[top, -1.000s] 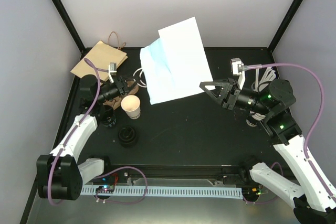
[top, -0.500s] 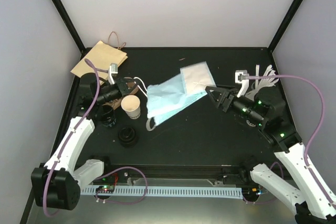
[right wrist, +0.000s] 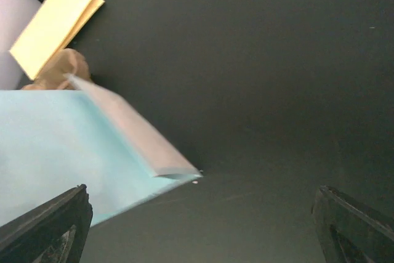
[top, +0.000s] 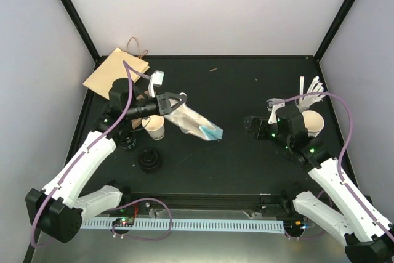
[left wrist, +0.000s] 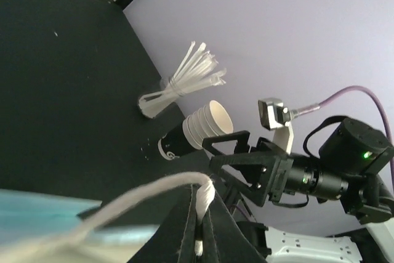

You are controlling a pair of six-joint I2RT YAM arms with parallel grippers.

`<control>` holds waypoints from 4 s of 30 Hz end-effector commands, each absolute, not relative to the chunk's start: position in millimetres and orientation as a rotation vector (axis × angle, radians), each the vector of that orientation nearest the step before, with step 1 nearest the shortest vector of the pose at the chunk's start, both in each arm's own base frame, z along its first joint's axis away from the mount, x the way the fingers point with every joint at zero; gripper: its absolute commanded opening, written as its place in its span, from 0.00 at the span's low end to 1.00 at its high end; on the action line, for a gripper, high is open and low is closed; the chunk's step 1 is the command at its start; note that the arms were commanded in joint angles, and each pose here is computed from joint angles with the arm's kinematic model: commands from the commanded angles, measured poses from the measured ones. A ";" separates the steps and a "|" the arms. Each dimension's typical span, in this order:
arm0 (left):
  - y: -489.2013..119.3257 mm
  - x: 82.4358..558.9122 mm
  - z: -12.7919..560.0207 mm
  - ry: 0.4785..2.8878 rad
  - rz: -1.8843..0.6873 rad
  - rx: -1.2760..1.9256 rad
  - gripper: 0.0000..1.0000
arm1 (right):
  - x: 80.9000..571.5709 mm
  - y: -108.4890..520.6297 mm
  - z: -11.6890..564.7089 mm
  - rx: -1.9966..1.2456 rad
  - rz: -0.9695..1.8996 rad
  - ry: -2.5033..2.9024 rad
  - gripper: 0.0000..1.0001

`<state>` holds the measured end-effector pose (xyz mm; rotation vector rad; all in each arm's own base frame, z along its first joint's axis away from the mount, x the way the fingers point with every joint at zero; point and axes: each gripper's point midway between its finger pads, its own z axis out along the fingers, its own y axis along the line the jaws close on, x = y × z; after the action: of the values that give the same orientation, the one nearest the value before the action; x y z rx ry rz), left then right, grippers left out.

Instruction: Pack the takeout coffee

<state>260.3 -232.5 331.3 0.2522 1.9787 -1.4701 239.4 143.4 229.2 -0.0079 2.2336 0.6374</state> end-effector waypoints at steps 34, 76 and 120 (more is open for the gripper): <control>-263.4 211.1 418.7 1.779 -1.591 0.704 0.01 | 230.8 243.0 197.6 -0.491 1.007 2.327 0.76; -217.7 227.1 299.8 2.188 -1.346 0.474 0.02 | 199.9 165.4 108.7 -0.007 0.656 2.400 0.03; -221.5 180.8 300.3 2.224 -1.431 0.691 0.01 | 180.7 285.8 105.8 -0.713 0.792 2.557 0.33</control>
<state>183.2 -222.4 287.5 0.6575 2.2567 -1.4646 171.8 286.4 101.4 -0.7703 2.5893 0.8273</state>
